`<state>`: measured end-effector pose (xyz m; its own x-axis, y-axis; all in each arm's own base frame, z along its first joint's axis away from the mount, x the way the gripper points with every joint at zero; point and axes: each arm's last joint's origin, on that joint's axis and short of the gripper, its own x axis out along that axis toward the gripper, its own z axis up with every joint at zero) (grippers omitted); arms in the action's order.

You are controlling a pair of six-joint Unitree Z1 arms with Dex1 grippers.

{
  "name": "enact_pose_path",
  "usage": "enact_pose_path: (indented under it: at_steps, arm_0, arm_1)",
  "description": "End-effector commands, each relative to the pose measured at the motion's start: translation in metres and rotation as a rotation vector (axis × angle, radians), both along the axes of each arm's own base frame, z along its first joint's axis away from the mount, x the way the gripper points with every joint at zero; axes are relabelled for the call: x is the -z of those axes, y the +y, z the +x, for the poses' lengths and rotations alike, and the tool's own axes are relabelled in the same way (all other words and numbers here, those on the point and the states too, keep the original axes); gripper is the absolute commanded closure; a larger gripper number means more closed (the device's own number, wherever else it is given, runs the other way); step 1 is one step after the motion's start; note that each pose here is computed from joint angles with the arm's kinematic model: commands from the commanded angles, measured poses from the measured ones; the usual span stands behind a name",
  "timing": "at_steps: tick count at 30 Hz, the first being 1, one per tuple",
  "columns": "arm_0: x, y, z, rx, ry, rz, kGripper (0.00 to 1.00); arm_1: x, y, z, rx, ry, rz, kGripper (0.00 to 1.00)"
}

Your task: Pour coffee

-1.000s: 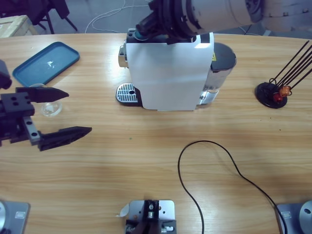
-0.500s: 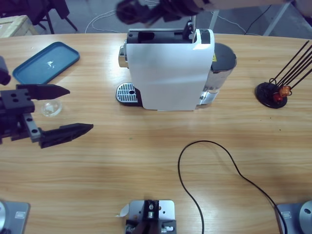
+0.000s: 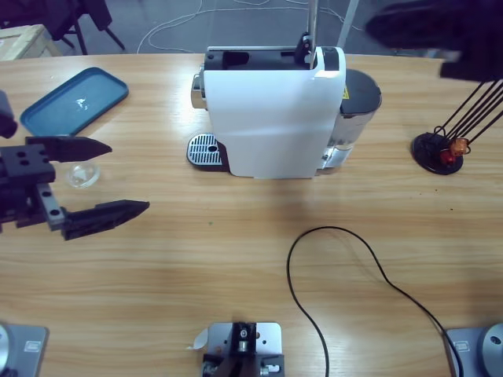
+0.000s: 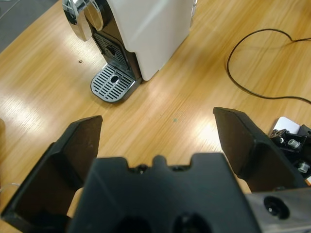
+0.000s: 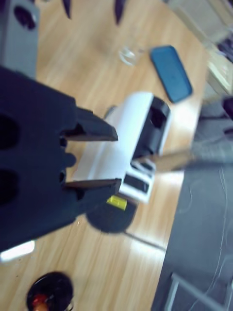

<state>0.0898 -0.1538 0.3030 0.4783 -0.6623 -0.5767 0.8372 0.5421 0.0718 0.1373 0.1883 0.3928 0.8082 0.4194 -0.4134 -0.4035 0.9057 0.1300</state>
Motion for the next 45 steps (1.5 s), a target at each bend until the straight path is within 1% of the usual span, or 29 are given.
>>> enact_pose_path:
  at_steps: [1,4,7,11,14,18,20,22,25,29,31,33,35,37,40,42,45]
  arm_0:
    - [-0.008,0.001,-0.002,-0.006,0.011,0.014,0.0]
    - [-0.011,0.001,-0.002,-0.005,0.015,0.019,0.0]
    - [-0.01,0.003,-0.003,-0.006,0.019,0.026,0.0]
    - [-0.003,0.001,-0.002,-0.005,0.032,0.052,0.0]
    - [-0.001,-0.004,0.001,-0.005,0.038,0.063,0.0]
    - [0.001,-0.006,0.002,-0.005,0.043,0.072,0.0]
    - [0.001,-0.005,0.002,-0.006,0.041,0.069,0.0]
    - [0.0,-0.004,0.001,-0.008,0.039,0.068,0.0]
    - [0.0,-0.004,0.002,-0.009,0.039,0.068,0.0]
    - [0.002,-0.004,0.001,-0.009,0.041,0.073,0.0]
    - [0.002,-0.004,0.001,-0.009,0.042,0.073,0.0]
    - [0.003,-0.004,0.002,-0.009,0.043,0.076,0.0]
    - [0.004,-0.005,0.002,-0.011,0.047,0.083,0.0]
    - [0.005,-0.008,0.004,-0.013,0.046,0.083,0.0]
    - [0.002,-0.01,0.005,-0.014,0.036,0.065,0.0]
    - [0.0,-0.01,0.005,-0.013,0.031,0.058,0.0]
    - [0.0,-0.006,0.003,-0.012,0.028,0.052,0.0]
  arm_1:
    - [0.015,0.02,0.086,0.294,-0.011,0.174,1.0]
    - [0.019,0.041,0.119,0.339,0.002,0.203,1.0]
    - [0.023,0.052,0.129,0.332,0.016,0.245,1.0]
    - [0.01,0.077,0.114,0.215,0.008,0.313,1.0]
    - [0.008,0.094,0.101,0.158,0.011,0.322,1.0]
    - [0.011,0.127,0.096,0.083,0.028,0.326,1.0]
    - [0.014,0.144,0.093,0.045,0.032,0.31,1.0]
    - [0.028,0.156,0.096,0.03,0.06,0.271,1.0]
    - [0.05,0.166,0.101,0.012,0.103,0.224,1.0]
    - [0.074,0.178,0.106,-0.006,0.143,0.183,1.0]
    - [0.079,0.179,0.107,-0.003,0.147,0.167,1.0]
    - [0.061,0.171,0.103,-0.027,0.1,0.159,1.0]
    - [0.032,0.164,0.094,-0.075,0.041,0.117,1.0]
    - [0.004,0.16,0.075,-0.118,-0.011,0.11,1.0]
    - [-0.021,0.146,0.045,-0.104,-0.056,0.114,1.0]
    - [-0.032,0.124,0.03,-0.05,-0.079,0.129,1.0]
    - [-0.054,0.083,0.015,0.02,-0.12,0.196,1.0]
